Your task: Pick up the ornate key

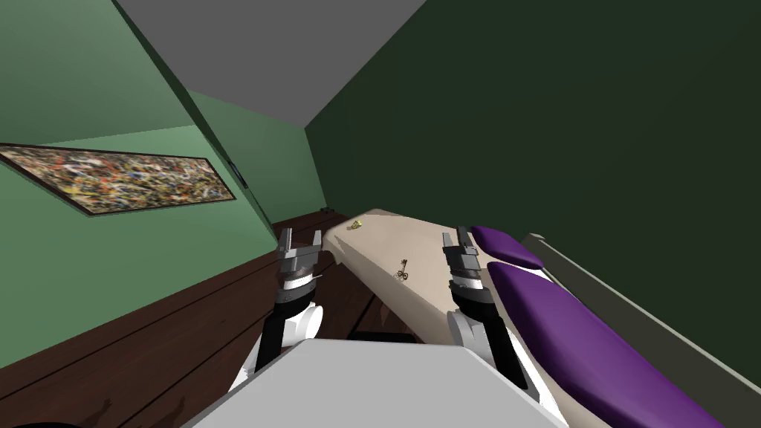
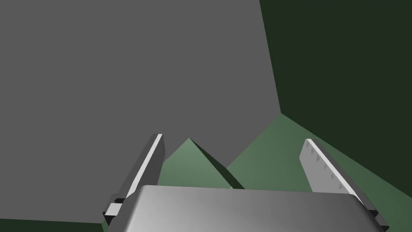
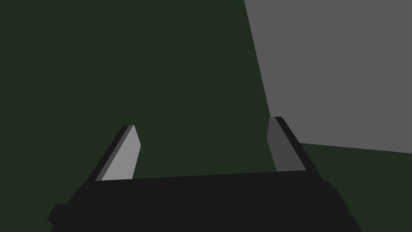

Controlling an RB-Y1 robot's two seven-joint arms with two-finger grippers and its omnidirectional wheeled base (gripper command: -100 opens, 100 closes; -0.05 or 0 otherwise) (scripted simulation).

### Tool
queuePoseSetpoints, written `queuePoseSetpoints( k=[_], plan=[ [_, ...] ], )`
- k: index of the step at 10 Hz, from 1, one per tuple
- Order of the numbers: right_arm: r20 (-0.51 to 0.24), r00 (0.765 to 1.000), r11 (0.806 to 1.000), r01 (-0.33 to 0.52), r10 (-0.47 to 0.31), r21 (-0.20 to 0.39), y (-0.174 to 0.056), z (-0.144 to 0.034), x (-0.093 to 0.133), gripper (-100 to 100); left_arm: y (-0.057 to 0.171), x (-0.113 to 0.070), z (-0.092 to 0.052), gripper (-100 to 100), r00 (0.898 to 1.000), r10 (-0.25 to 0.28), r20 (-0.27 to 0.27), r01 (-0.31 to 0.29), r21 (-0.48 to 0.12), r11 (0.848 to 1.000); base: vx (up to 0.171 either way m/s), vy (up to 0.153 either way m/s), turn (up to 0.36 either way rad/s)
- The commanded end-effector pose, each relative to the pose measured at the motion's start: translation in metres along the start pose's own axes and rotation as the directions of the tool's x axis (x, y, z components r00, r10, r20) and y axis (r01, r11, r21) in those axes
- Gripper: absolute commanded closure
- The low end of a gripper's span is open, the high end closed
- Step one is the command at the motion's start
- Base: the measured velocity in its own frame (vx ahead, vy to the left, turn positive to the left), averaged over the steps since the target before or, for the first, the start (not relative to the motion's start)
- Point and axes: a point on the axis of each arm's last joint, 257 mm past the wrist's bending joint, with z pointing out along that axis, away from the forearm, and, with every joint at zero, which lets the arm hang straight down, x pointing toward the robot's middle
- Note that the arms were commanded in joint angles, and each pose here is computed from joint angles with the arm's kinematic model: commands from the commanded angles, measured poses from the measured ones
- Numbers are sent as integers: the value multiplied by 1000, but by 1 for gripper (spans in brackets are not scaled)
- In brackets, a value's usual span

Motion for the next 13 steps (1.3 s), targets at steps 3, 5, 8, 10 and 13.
queuePoseSetpoints(
  k=[3,5,8,10,13],
  plan=[
    [-112,993,997,54,-48,53,-16,-13,28,-100,0,0,0,0,1000,0,0,0,0,1000,21,159,-24],
    [-190,978,991,99,-81,89,-29,-27,48,-100,0,0,0,0,1000,0,0,0,0,1000,13,237,-26],
    [-343,928,970,203,-146,136,-54,-58,85,-100,0,0,0,0,1000,0,0,0,0,1000,52,232,-40],
    [-455,869,946,289,-195,145,-72,-87,111,-100,0,0,0,0,1000,0,0,0,0,1000,38,237,-37],
    [-592,768,915,385,-245,120,-89,-126,140,-100,0,0,0,0,1000,0,0,0,0,1000,38,147,-25]
  ],
)
